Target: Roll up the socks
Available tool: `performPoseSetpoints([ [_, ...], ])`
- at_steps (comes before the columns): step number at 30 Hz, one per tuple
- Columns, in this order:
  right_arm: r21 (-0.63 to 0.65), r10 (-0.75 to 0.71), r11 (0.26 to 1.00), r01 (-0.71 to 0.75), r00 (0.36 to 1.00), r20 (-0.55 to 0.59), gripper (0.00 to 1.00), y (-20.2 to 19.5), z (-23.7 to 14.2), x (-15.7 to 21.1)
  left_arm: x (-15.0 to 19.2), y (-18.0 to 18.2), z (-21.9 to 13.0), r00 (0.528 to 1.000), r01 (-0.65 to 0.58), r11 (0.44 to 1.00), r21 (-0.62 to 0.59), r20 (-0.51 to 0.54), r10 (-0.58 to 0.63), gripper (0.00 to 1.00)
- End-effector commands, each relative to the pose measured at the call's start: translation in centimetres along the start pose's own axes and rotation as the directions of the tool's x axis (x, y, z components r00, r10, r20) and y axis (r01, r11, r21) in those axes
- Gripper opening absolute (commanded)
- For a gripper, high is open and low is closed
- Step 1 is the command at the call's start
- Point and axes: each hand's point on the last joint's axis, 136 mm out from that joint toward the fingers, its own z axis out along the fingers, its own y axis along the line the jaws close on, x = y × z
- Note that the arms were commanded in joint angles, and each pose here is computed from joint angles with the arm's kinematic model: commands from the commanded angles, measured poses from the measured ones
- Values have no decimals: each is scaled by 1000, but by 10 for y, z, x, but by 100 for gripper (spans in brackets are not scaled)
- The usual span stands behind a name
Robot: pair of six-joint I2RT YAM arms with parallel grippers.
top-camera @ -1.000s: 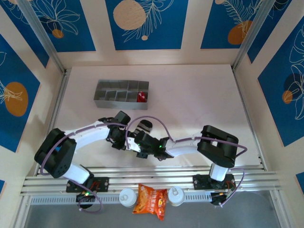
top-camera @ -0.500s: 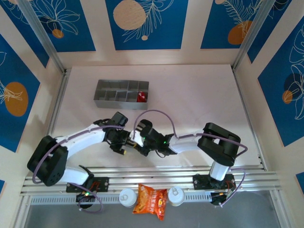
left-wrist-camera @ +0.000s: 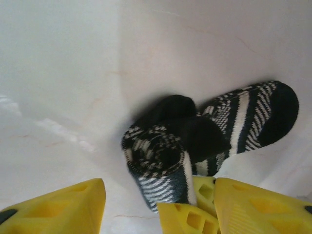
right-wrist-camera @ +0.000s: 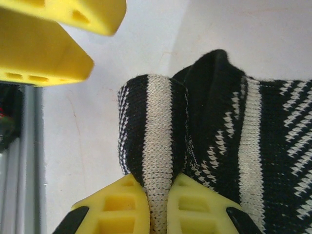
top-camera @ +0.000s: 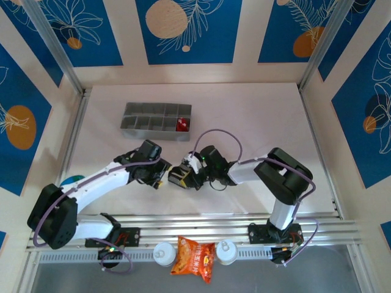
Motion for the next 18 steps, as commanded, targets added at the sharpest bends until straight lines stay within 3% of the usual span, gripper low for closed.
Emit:
performPoseSetpoints([
  [1,-69,234,966,-247,959,-162,0,-5,2,54,7,-13,15,995,-95,994,50,-19,96,58],
  [9,-69,312,941,-333,926,-214,0,-14,6,61,14,-4,32,994,-109,994,6,-20,110,53],
  [18,-27,370,921,-388,895,-248,0,-24,10,61,15,18,25,997,-82,991,-109,3,83,57],
])
